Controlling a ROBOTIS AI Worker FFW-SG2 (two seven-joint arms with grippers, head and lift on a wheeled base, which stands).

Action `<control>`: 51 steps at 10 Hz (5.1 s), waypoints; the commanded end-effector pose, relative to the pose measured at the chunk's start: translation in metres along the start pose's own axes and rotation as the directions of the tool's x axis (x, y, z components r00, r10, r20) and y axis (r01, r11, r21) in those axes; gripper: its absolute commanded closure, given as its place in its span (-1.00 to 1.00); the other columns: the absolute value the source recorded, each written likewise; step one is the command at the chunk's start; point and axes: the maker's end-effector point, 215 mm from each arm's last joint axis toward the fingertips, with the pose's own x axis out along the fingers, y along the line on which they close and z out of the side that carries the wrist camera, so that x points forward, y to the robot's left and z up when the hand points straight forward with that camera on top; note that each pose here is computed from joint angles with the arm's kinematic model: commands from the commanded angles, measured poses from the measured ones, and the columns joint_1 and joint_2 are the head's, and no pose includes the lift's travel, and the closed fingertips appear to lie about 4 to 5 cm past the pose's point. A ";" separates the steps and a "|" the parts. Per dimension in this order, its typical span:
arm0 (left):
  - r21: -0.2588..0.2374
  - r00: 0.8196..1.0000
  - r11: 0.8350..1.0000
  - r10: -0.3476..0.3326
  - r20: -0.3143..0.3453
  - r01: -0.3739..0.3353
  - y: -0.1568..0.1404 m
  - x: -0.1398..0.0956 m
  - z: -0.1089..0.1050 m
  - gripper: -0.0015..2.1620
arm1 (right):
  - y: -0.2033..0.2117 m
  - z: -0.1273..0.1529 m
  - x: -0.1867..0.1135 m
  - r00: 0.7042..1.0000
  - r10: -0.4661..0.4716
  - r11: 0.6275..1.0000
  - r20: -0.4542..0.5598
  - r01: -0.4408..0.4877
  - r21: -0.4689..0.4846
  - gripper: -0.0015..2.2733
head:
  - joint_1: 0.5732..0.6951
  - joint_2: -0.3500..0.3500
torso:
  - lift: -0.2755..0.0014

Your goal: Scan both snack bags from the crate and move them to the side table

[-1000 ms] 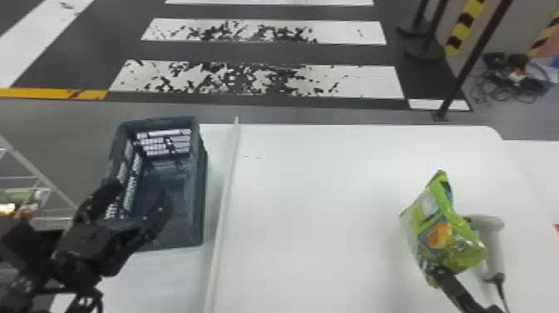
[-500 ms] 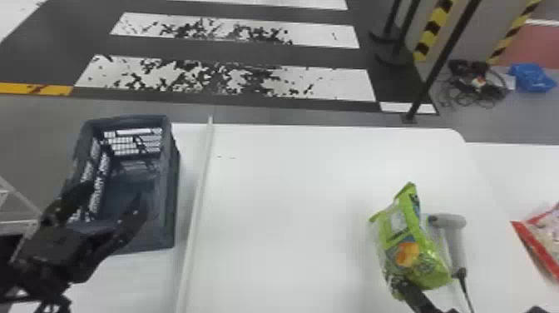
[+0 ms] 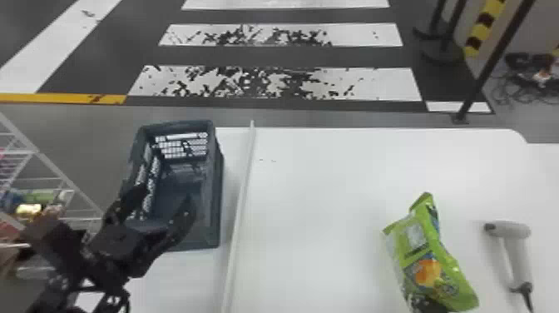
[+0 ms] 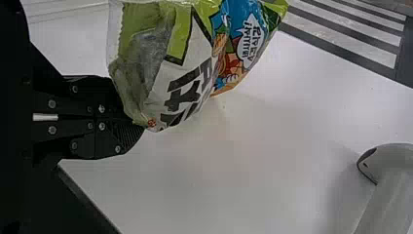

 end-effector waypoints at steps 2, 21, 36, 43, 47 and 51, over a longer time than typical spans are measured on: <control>0.005 1.000 1.000 -0.001 0.002 0.001 0.000 0.001 0.001 -0.93 | -0.001 -0.003 -0.001 0.999 -0.037 0.999 -0.009 0.037 -0.016 -1.00 | 1.00 0.26 | 0.78; 0.031 0.999 0.999 0.019 0.031 -0.020 0.007 -0.005 0.011 -0.93 | 0.062 0.110 0.029 0.952 0.247 0.773 0.182 -0.081 -0.629 0.97 | 1.00 0.03 | 0.78; 0.035 0.999 0.999 0.012 0.030 -0.013 0.006 -0.005 0.010 -0.93 | 0.052 0.084 0.044 0.895 0.300 0.531 0.329 0.129 -0.837 0.97 | 1.00 0.17 | 0.78; 0.047 0.999 0.999 0.015 0.028 -0.017 0.010 -0.008 0.010 -0.93 | 0.031 0.087 0.063 0.890 0.321 0.468 0.323 0.148 -0.871 0.97 | 1.00 0.10 | 0.78; 0.044 0.999 0.999 0.019 0.026 -0.020 0.011 -0.008 0.006 -0.93 | 0.018 0.069 0.076 0.913 0.333 0.383 0.237 0.098 -0.918 0.97 | 1.00 0.15 | 0.78; 0.044 0.999 0.999 0.017 0.029 -0.018 0.010 -0.008 0.006 -0.93 | 0.005 0.061 0.083 0.931 0.325 0.334 0.165 0.050 -0.941 0.97 | 1.00 0.18 | 0.78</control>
